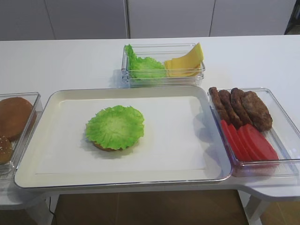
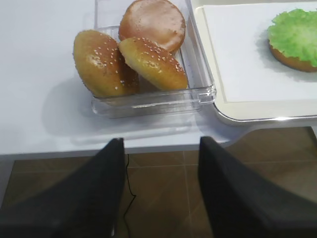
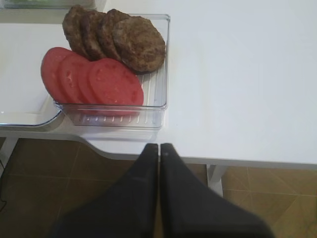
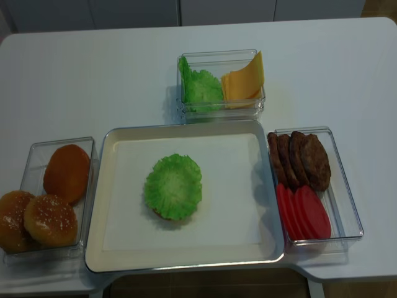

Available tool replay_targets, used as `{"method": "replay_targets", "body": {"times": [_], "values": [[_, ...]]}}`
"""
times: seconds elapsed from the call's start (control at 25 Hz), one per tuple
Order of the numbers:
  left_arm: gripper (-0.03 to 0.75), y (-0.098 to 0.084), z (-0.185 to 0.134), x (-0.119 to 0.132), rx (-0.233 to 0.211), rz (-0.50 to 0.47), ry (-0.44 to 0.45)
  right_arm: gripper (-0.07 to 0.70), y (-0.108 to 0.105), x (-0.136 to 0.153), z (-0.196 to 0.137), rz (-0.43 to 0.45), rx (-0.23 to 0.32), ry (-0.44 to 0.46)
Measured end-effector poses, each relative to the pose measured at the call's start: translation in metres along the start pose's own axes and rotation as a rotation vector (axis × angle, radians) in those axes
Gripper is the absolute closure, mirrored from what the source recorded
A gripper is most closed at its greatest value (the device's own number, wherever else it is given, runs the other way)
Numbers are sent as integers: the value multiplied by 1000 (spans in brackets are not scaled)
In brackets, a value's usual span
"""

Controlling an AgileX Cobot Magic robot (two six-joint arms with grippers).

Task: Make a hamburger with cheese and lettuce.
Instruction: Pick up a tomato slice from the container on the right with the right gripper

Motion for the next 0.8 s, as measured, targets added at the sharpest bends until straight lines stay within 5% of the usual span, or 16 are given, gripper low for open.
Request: {"method": "replay_targets", "body": {"times": [0.8], "values": [[358,0,0,0,-1,-2,0,631,0,0,0,-2,0,0]]}}
Point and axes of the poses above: a point on each arm's last joint axis where the gripper is mounted, x pointing out along that axis toward the gripper, y along the wrist's bending axis when the last joint is at zero, z = x × y, the point moved 6 cm from there along x, pointing out along that axis toward the gripper, and after that the axes turned 1 degree about x, right-handed, at the moved point
